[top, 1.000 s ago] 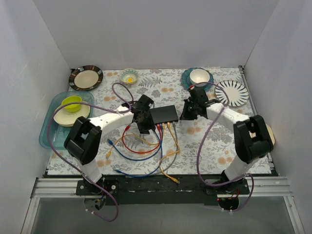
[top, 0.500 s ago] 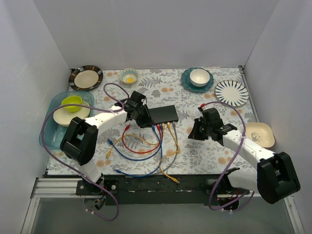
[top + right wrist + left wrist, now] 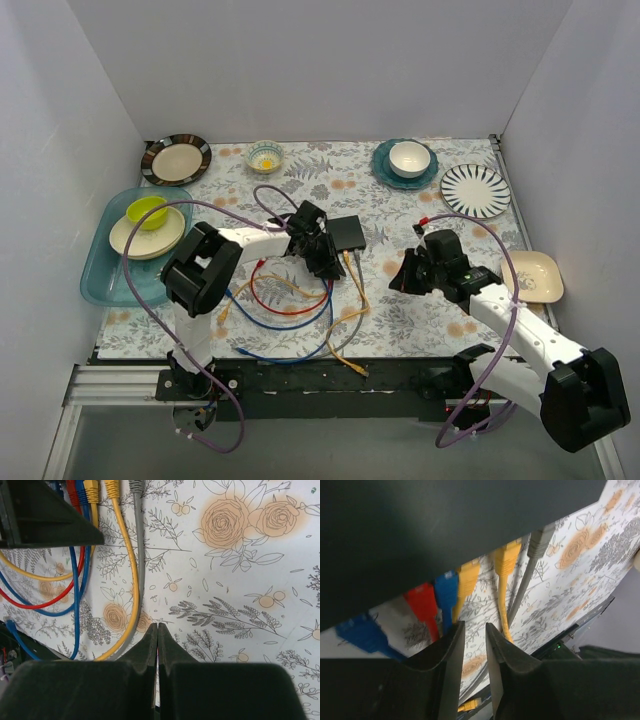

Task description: Pull the plug from the switch port

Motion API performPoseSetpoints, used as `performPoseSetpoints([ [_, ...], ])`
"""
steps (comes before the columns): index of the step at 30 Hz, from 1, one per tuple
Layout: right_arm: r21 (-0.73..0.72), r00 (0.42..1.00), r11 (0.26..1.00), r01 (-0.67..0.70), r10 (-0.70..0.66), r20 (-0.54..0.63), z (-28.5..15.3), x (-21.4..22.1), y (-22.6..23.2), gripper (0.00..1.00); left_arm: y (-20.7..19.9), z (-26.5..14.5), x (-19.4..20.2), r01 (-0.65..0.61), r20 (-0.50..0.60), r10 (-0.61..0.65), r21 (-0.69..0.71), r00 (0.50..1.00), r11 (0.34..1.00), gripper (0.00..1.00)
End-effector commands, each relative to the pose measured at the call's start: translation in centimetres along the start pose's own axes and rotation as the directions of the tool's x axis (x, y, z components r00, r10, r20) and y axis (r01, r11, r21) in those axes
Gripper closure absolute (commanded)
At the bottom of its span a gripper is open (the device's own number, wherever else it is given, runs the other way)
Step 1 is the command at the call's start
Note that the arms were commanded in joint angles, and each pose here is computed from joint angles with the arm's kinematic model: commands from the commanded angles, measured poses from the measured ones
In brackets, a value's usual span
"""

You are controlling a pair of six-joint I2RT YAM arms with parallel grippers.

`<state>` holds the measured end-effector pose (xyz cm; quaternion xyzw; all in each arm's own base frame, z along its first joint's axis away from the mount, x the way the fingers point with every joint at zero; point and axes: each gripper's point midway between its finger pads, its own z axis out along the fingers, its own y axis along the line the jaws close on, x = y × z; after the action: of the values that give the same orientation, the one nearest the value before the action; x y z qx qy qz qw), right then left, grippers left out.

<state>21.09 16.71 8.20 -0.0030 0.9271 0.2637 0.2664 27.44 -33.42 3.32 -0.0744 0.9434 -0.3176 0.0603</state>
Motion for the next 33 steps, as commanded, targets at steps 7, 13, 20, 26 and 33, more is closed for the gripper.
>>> performPoseSetpoints([
  [7, -0.016, 0.999, 1.000, 0.015, -0.015, -0.040, -1.7, 1.7, 0.1, 0.99, -0.8, 1.9, -5.5, 0.066, 0.059, -0.064, -0.028, 0.996, 0.997, 0.75],
  [13, -0.014, 0.998, 0.999, 0.032, -0.033, -0.049, -2.6, 2.6, -0.2, 0.97, -1.2, 1.7, -8.0, 0.077, 0.099, -0.074, -0.020, 0.992, 0.997, 0.74],
  [20, 0.111, 0.998, 0.992, 0.060, -0.060, 0.000, -4.7, 1.7, -1.6, 0.31, -4.6, -2.8, -9.1, 0.007, 0.204, -0.020, 0.066, 0.979, 0.998, 0.71],
  [26, 0.071, 0.997, 0.994, 0.079, -0.080, 0.017, -4.7, 1.7, -0.3, 0.02, -7.2, -10.7, -11.3, 0.002, 0.440, -0.062, 0.135, 0.896, 0.991, 0.32],
  [33, -0.091, 0.984, 0.995, -0.042, 0.057, 0.168, -2.1, -0.7, 2.3, 0.26, -4.3, -12.9, -14.8, 0.077, 0.539, -0.172, 0.196, 0.824, 0.978, 0.02],
])
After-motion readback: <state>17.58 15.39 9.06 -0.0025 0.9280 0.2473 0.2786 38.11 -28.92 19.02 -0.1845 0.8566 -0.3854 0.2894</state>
